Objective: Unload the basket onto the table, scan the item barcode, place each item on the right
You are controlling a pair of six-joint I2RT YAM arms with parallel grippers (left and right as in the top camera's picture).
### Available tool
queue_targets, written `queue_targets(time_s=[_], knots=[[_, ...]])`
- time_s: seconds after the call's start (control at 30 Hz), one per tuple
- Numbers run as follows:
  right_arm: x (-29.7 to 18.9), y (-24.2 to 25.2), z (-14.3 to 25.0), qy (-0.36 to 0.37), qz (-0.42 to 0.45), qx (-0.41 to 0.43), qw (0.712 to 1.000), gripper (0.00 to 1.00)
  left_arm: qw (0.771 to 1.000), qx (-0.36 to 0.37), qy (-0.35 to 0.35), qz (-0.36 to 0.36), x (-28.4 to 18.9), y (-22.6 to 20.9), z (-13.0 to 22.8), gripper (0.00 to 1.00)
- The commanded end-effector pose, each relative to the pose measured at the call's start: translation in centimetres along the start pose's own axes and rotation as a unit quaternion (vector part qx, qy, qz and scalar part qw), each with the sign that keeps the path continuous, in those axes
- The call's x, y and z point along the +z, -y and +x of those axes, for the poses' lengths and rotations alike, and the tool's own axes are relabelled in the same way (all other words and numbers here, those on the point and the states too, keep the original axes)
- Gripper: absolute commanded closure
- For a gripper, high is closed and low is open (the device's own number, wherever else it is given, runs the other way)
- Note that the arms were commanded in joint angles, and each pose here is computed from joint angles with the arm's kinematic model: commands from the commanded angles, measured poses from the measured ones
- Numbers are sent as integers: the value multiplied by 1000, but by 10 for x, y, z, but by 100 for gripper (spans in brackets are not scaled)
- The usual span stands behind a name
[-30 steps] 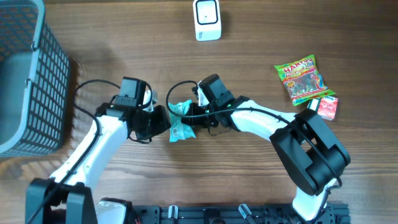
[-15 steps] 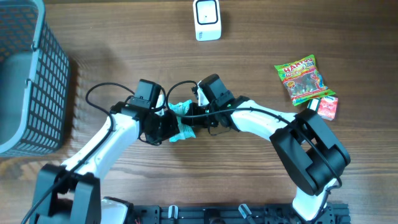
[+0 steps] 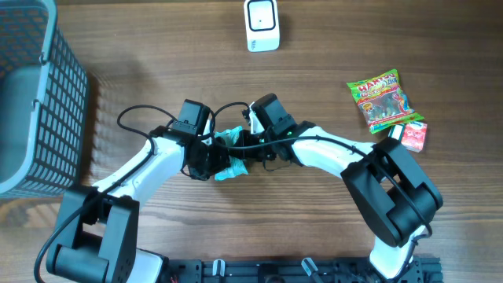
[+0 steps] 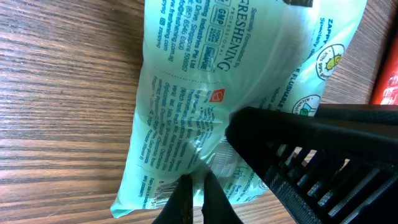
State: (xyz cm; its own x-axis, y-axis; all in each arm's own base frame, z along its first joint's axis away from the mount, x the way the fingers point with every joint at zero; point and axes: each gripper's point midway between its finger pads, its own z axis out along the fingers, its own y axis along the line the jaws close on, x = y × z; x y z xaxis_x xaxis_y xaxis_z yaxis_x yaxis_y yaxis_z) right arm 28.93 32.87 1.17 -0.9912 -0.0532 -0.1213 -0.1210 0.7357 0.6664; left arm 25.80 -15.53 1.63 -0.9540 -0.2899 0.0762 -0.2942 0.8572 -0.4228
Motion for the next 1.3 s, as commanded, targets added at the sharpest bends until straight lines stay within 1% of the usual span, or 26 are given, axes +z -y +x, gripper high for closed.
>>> queue_targets(time_s=[0.0, 0.13, 0.2, 0.43, 0.7, 0.83, 0.87, 0.9, 0.93, 0.97, 1.0, 1.03, 1.1, 1.13, 1.17, 1.2, 1.27], knots=[[7, 8, 9, -10, 19, -7, 1000, 96, 999, -12, 37, -22, -8, -11, -18, 96], [7, 8, 9, -10, 19, -7, 1000, 96, 996, -30, 88, 5, -38, -11, -41, 96], [7, 8, 9, -10, 19, -7, 1000, 96, 995, -36, 95, 8, -42, -13, -45, 96], [7, 8, 9, -9, 18, -8, 1000, 96, 994, -41, 99, -11, -38, -22, -45, 95], [7, 8, 9, -10, 19, -7, 1000, 96, 993, -42, 108, -12, -14, -35, -46, 96], [7, 10, 11, -14, 22, -4, 1000, 94, 990, -39, 131, -47, -17, -47, -53, 96], [6, 11, 13, -18, 25, -1, 1000, 86, 987, -38, 144, -52, -22, -47, -58, 96], [6, 12, 15, -20, 27, 0, 999, 82, 985, -29, 160, -55, -32, -43, -63, 96], [6, 13, 14, -20, 28, 1, 999, 80, 981, -14, 186, -60, -51, -36, -72, 96], [6, 13, 14, -20, 27, 1, 999, 81, 976, -6, 207, -66, -66, -32, -78, 96], [6, 13, 14, -20, 27, 0, 999, 90, 967, -3, 241, -78, -89, -27, -87, 96], [6, 13, 14, -20, 27, -11, 999, 96, 959, -3, 272, -84, -110, -23, -94, 96], [6, 11, 12, -18, 22, -52, 998, 96, 940, -1, 332, -83, -151, -11, -105, 96], [4, 10, 11, -17, 21, -55, 998, 96, 928, 2, 366, -70, -175, -3, -107, 88], [0, 5, 7, -15, 10, -64, 998, 96, 917, 3, 395, -61, -193, 1, -106, 75], [-4, -2, 5, -15, -7, -79, 997, 96, 910, 1, 410, -64, -202, 0, -106, 73], [-16, -14, 1, -13, -30, -103, 994, 96, 896, -8, 436, -83, -216, -7, -106, 63]])
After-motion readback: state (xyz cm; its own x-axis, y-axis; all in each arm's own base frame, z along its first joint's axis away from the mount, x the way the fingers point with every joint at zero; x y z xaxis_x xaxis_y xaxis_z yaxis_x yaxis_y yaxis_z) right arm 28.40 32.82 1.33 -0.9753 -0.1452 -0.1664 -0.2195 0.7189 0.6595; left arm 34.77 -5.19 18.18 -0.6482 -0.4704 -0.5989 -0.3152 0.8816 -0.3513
